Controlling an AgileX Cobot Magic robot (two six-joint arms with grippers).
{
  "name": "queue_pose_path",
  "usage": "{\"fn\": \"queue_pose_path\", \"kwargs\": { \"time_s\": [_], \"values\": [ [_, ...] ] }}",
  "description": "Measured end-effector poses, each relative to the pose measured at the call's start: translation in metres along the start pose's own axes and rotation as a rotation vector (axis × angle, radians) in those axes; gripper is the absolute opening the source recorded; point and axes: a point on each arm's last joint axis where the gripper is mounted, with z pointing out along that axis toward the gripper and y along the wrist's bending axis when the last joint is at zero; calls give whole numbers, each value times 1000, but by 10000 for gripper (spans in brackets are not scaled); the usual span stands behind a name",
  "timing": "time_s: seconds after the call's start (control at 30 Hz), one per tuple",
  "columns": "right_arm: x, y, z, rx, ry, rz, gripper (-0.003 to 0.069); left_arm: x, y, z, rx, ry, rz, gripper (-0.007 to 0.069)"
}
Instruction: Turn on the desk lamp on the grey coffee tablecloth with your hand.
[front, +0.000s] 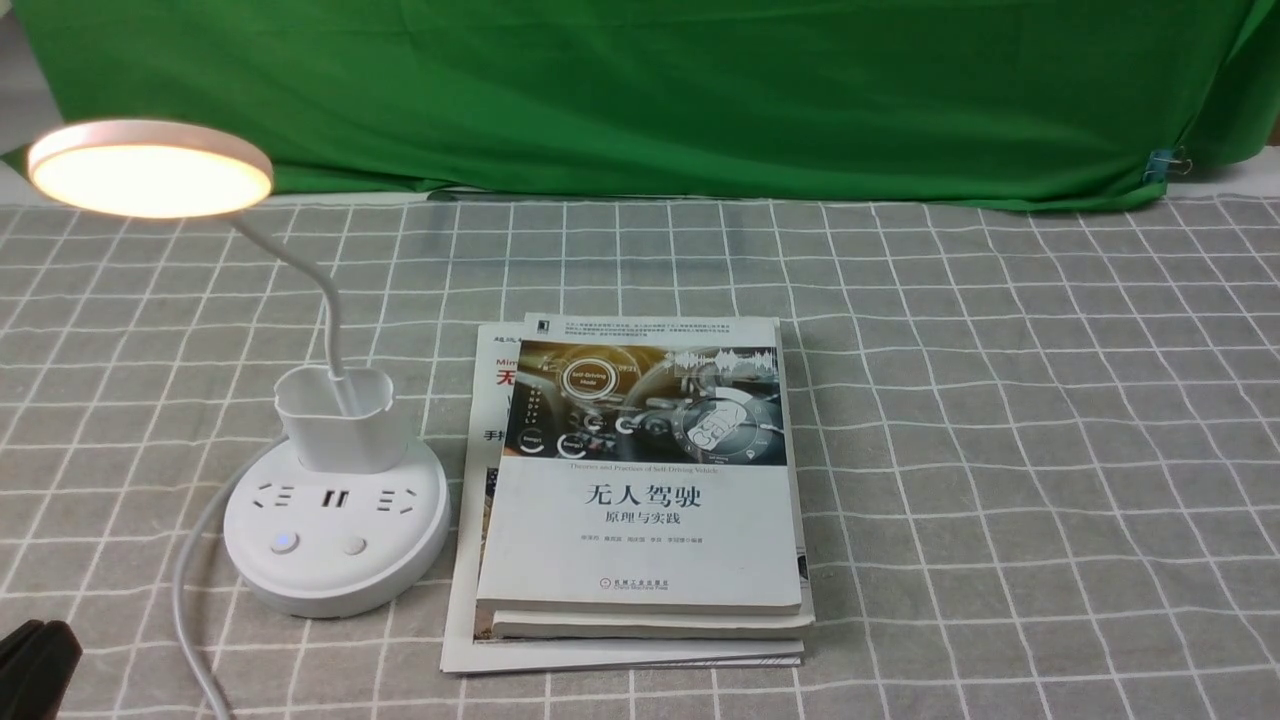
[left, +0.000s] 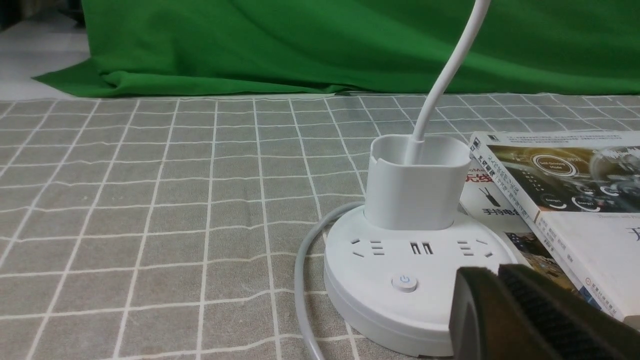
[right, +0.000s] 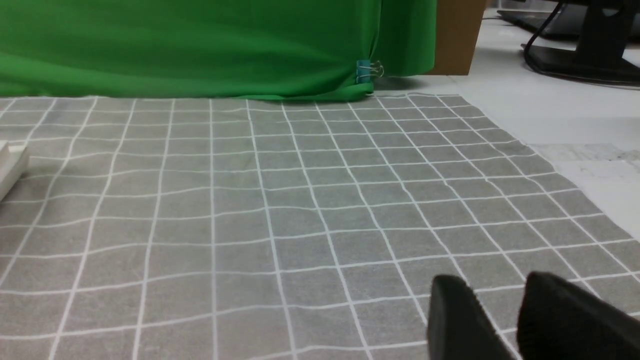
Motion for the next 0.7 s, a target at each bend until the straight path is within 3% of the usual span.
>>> {"fn": "queue_pose_path", "kwargs": {
  "time_s": [0.7],
  "values": [
    [0,0,0,0,0,0,245,0,0,0,0,0,12,18]
  ]
}}
